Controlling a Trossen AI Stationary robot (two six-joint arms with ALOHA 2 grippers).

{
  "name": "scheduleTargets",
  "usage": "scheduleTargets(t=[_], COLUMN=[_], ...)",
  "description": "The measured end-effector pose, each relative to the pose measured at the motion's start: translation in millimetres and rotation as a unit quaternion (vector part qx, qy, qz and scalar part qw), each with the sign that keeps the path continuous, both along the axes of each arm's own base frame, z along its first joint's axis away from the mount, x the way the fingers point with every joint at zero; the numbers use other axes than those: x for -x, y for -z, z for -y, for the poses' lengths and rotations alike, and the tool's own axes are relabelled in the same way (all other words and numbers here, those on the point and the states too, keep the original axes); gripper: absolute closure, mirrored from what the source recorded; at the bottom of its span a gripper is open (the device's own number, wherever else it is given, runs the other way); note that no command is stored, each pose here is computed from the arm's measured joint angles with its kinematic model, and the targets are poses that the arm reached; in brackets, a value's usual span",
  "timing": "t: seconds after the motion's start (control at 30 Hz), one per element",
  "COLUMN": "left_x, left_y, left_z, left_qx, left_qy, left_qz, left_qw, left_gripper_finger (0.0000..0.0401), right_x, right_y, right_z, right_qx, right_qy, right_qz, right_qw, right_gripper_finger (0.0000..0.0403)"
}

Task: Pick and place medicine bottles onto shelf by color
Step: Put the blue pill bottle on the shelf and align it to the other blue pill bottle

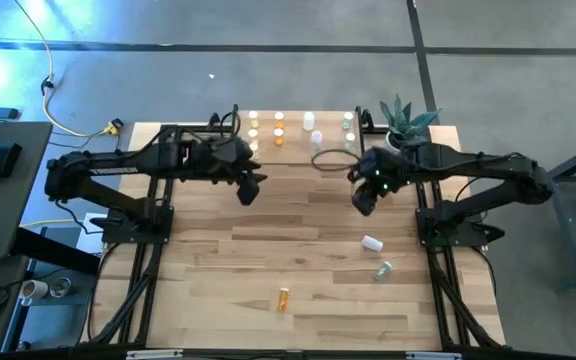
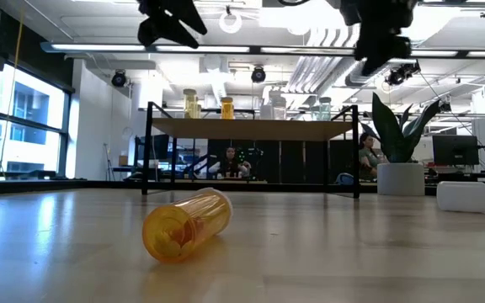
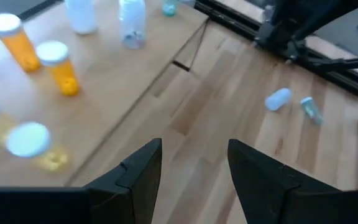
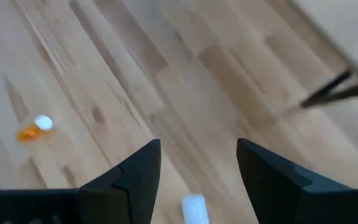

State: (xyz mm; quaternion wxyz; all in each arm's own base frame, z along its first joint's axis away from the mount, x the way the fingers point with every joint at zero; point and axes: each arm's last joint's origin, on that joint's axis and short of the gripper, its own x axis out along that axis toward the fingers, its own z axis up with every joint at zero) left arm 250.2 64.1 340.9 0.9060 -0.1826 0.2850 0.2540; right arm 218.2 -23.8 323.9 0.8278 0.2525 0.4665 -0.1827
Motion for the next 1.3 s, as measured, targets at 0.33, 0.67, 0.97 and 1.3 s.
scheduleTargets(t=[0.33,0.67,0.97,1.3], left_x=[13,18,18,20], left_y=[32,35,36,38], left_z=[30,58,64,68], left_qx=[0.049,0.056,0.046,0.048], left_qy=[0.034,0.094,0.116,0.127], left_qz=[0.045,0.038,0.029,0.015], left_qw=[0.997,0.993,0.992,0.991], left_gripper_finger=[0.0229,0.0229,0.0229,0.0229], right_x=[7,23,33,30], right_y=[39,71,76,94], right_z=[-48,-91,-120,-143], right_qx=[-0.065,-0.177,-0.222,-0.215], right_qy=[0.066,0.275,0.380,0.434], right_qz=[-0.068,-0.108,-0.117,-0.148], right_qw=[0.993,0.939,0.890,0.862], right_gripper_finger=[0.0201,0.0201,0.0201,0.0201])
